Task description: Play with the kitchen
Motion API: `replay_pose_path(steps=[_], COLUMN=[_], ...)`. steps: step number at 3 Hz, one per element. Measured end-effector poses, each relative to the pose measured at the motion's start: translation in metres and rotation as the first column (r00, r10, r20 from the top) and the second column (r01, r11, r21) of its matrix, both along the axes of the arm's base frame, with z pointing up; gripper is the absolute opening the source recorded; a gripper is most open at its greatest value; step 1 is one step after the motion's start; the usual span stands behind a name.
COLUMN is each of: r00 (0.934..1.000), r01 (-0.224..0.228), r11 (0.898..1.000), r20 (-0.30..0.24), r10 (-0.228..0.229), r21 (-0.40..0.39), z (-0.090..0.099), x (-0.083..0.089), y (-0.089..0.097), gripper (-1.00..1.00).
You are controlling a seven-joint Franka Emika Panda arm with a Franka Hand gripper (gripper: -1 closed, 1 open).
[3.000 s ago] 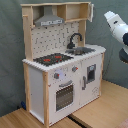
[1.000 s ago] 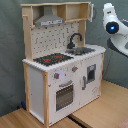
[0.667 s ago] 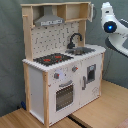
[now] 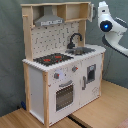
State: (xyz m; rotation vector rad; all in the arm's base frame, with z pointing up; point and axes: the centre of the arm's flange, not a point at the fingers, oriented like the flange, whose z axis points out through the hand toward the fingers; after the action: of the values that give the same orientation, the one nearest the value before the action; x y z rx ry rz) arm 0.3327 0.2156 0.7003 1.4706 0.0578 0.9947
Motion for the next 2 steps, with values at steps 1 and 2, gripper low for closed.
replay_pose_path(steps=[1,2], r00=[0.9998,0.9998], r01=[-0.018,-0.019], r11=[1.000,1.000], r20=[0.009,0.009], r10=[0.018,0.019], r21=[-0.005,-0.004], z=[-0.0005,-0.0010], x=[0.0081,0.0085], y=[0.0024,0.0029], gripper=[1.00,-1.00])
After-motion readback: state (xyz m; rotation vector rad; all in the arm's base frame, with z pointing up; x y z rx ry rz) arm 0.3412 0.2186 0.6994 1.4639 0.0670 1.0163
